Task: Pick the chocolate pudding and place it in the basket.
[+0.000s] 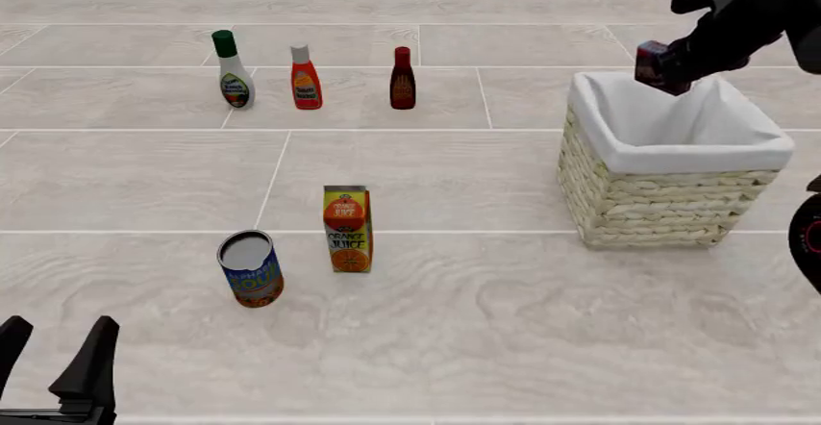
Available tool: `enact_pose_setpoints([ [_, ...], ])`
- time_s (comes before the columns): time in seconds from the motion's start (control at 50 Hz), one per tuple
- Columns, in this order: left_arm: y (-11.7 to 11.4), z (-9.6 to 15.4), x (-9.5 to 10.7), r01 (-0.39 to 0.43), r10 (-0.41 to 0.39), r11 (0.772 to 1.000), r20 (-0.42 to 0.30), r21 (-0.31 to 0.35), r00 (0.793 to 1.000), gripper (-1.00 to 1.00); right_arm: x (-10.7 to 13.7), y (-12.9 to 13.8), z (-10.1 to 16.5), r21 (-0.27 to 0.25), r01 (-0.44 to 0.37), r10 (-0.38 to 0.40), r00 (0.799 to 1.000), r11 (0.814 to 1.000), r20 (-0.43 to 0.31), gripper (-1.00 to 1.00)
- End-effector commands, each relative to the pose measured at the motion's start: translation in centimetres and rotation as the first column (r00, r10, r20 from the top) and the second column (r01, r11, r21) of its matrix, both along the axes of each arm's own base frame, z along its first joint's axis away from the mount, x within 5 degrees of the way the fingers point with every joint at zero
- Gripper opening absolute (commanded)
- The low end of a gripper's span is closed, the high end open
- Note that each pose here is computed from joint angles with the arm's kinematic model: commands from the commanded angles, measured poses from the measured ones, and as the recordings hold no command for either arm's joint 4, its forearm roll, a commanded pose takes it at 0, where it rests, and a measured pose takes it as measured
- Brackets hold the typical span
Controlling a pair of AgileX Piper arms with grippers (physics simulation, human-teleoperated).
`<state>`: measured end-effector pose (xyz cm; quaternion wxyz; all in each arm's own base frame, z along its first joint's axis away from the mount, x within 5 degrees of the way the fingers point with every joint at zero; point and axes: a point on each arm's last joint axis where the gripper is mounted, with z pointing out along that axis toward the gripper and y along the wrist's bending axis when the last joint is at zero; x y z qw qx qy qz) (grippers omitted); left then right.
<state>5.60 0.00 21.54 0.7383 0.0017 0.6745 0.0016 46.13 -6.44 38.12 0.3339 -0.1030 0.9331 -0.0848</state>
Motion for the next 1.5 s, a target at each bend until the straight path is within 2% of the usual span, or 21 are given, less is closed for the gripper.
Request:
enact_pose_setpoints([
  [0.02,0.0,0.0,0.0,0.000,0.000,1.000,0.000,0.000,1.000,1.00,0.5,-0.2,-0.5,0.006,0.008,-0.008,1.000,1.000,-0.009,-1.00],
  [0.52,0.0,0.0,0.0,0.000,0.000,1.000,0.000,0.000,1.000,1.00,1.7,-0.9,-2.8,0.010,0.018,-0.018,0.999,1.000,-0.050,-1.00],
  [1.02,0.0,0.0,0.0,0.000,0.000,1.000,0.001,0.000,1.000,1.00,2.3,-1.2,-4.1,0.013,0.021,-0.020,0.997,1.000,-0.072,-1.00],
  [1.5,0.0,0.0,0.0,0.000,0.000,1.000,0.000,0.000,1.000,1.00,3.0,-1.5,-6.6,0.013,0.016,-0.014,0.993,1.000,-0.119,-1.00],
])
